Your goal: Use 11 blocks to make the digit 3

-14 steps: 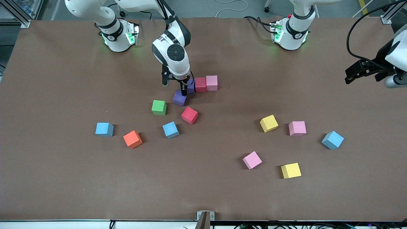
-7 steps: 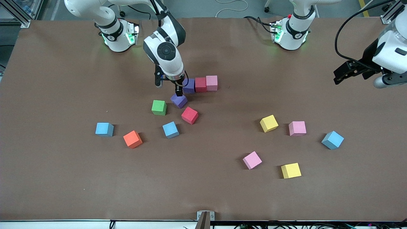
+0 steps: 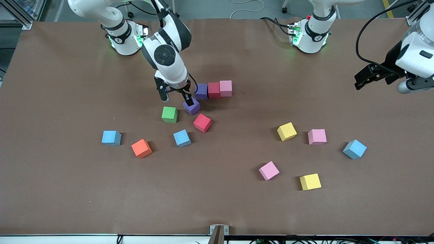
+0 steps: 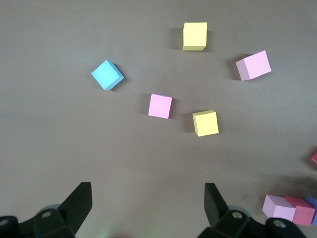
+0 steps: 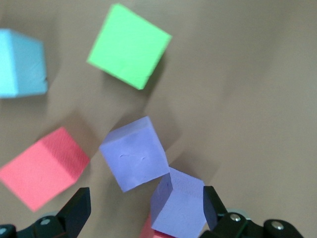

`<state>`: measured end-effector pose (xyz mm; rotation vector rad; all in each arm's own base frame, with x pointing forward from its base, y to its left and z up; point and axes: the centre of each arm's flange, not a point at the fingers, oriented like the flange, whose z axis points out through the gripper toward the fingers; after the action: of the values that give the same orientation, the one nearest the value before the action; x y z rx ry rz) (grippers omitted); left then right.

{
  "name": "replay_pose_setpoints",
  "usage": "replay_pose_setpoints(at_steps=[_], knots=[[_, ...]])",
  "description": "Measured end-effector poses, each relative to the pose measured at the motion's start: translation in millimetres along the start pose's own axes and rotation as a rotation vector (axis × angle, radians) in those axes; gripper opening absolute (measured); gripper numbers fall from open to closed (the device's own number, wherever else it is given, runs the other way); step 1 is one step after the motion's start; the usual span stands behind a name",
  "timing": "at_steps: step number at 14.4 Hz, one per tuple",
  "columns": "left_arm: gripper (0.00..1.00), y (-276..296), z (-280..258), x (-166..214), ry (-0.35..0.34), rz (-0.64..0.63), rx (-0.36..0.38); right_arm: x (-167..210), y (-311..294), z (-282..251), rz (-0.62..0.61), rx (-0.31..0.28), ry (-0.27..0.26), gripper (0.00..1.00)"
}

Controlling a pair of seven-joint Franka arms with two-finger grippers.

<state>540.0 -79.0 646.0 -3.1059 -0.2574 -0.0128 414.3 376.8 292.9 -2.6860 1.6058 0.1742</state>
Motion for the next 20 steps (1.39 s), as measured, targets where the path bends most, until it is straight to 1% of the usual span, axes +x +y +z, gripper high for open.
replay_pose_setpoints(at_steps=[2, 4, 8, 10, 12, 14, 15, 16, 18, 20], knots=[[1.0, -5.1, -3.0, 1.7, 0.006, -0.01, -0.002, 0.8, -4.1, 12.1, -0.153, 0.01, 0.006, 1.0], [1.0, -10.2, 3.0, 6.6, -0.004, -0.02, 0.002, 3.4, -8.8, 34.1, -0.257, 0.02, 0.016, 1.0], [1.0, -17.3, 21.7, 19.5, -0.035, -0.037, 0.015, 6.0, -11.6, 73.9, -0.321, 0.018, 0.046, 1.0], [1.0, -17.4, 23.1, 20.4, -0.037, -0.037, 0.015, 6.5, -11.6, 82.1, -0.335, 0.016, 0.058, 1.0], [1.0, -17.4, 22.2, 20.5, -0.035, -0.037, 0.015, 6.7, -11.7, 84.3, -0.341, 0.017, 0.063, 0.98], [1.0, -17.4, 19.3, 20.6, -0.029, -0.039, 0.013, 6.3, -11.9, 84.1, -0.364, 0.018, 0.067, 0.77], [1.0, -17.3, 18.7, 20.7, -0.028, -0.039, 0.013, 5.7, -12.3, 83.6, -0.401, 0.019, 0.07, 0.64], [1.0, -17.2, 19.2, 20.9, -0.029, -0.039, 0.013, 5.0, -13.4, 82.0, -0.442, 0.021, 0.072, 0.59], [1.0, -16.6, 23.3, 23.1, -0.035, -0.038, 0.014, 2.9, -16.1, 79.2, -0.548, 0.026, 0.077, 0.59], [1.0, -16.0, 26.4, 25.3, -0.037, -0.038, 0.014, -0.1, -20.0, 74.7, -0.692, 0.033, 0.081, 0.59]])
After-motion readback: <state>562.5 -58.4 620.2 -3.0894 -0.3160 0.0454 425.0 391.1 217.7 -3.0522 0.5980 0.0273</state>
